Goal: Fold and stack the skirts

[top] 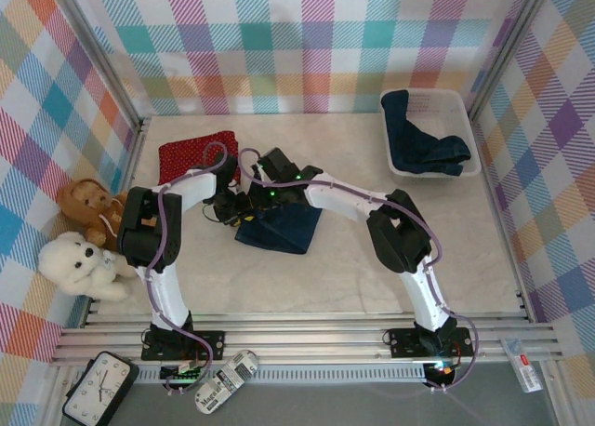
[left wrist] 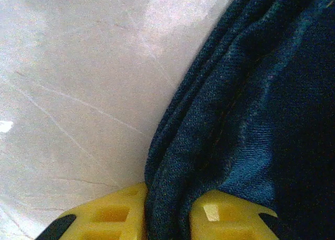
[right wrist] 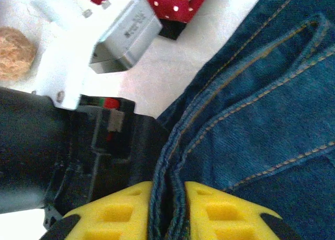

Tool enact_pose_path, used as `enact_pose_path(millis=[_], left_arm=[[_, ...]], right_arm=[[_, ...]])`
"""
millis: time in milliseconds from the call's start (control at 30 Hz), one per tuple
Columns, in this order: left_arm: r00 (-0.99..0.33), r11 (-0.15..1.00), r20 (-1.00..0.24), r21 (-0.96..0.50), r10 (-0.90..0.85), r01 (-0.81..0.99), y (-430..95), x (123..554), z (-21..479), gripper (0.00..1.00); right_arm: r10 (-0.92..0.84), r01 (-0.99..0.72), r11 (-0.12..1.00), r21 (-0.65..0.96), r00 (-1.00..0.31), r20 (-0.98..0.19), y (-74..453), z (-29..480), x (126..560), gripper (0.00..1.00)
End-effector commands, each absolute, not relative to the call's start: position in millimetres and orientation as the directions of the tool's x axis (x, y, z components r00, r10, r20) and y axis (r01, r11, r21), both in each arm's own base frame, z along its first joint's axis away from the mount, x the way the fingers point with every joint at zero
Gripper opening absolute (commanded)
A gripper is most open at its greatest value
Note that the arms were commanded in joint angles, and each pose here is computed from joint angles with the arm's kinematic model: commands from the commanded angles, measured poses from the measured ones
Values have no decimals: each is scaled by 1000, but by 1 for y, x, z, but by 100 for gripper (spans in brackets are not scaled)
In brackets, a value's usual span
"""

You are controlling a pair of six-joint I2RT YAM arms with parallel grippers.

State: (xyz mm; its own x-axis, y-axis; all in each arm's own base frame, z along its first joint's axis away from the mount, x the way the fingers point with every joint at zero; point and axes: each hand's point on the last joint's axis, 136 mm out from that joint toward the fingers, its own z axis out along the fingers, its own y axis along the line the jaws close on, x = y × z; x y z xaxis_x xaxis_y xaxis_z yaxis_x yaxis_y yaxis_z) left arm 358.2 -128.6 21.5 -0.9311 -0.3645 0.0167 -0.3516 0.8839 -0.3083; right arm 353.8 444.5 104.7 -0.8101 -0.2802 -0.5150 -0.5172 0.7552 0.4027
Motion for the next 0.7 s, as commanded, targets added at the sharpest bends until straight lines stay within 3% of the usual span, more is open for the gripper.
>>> enact_pose_path(millis=[0, 200, 400, 500, 667], left_arm=[[-924, 881, -9, -303, -383, -363, -122, 362, 32, 23], [-924, 885, -22, -295, -382, -359, -117, 362, 36, 23], [-927, 902, -52, -259, -371, -347, -106, 359, 51, 29], [-928, 919, -100, -209, -359, -333, -93, 354, 70, 37], [-909, 936, -222, -85, -352, -342, -60, 344, 109, 40]], right_arm=[[-286, -554, 670, 494, -807, -516, 457, 128, 328, 35], [-184, -571, 626, 531, -770, -611, 435, 177, 341, 58], [-81, -471, 743, 476, -769, -634, 373, 175, 378, 61], [-93, -449, 783, 431, -770, -632, 347, 159, 397, 55], [-183, -486, 798, 357, -759, -625, 324, 134, 422, 25]])
